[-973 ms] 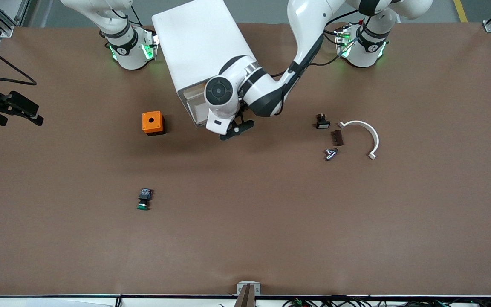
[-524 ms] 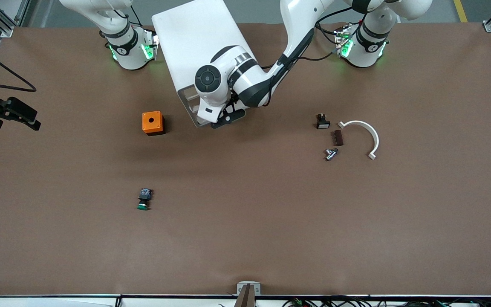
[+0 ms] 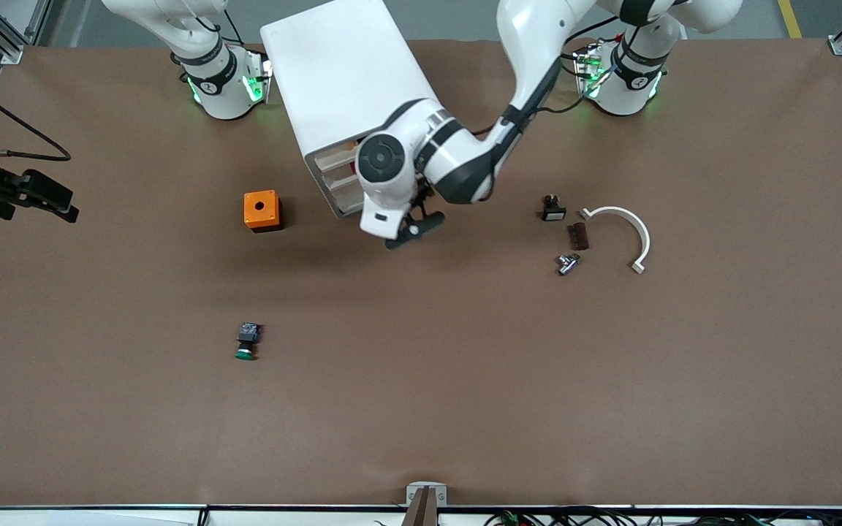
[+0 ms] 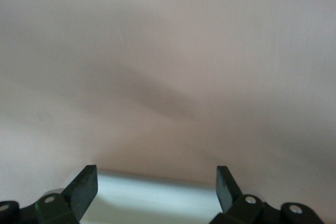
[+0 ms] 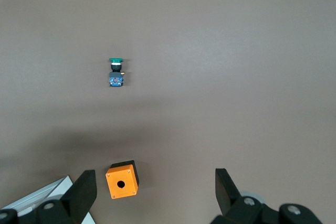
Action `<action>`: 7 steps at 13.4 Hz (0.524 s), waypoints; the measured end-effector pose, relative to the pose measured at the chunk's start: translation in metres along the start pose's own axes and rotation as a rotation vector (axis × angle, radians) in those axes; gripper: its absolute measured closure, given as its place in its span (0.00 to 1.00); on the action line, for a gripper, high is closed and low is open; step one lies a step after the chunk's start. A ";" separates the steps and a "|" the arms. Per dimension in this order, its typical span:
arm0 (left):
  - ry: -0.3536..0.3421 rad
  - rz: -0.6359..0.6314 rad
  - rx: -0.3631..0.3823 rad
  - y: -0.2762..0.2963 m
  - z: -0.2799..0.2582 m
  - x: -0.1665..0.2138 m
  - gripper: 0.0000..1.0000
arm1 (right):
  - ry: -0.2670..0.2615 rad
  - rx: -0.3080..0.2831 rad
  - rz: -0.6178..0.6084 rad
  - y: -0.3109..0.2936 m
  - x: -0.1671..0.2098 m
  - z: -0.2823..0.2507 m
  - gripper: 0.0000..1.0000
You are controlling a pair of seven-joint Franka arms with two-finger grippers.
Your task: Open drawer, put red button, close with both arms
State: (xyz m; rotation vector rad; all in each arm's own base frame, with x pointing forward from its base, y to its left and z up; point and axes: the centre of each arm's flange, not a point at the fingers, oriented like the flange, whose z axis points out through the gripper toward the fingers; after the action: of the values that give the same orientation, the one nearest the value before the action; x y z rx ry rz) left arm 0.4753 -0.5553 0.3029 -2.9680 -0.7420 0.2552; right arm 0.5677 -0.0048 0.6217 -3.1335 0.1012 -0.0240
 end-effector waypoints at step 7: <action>0.168 -0.088 -0.076 -0.098 -0.117 0.194 0.00 | 0.001 0.000 0.009 -0.001 0.000 0.000 0.00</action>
State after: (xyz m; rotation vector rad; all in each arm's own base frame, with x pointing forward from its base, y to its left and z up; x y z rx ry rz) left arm 0.6195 -0.3804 0.4011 -2.9692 -0.8755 -0.0284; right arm 0.5678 -0.0037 0.6216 -3.1329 0.1146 -0.0251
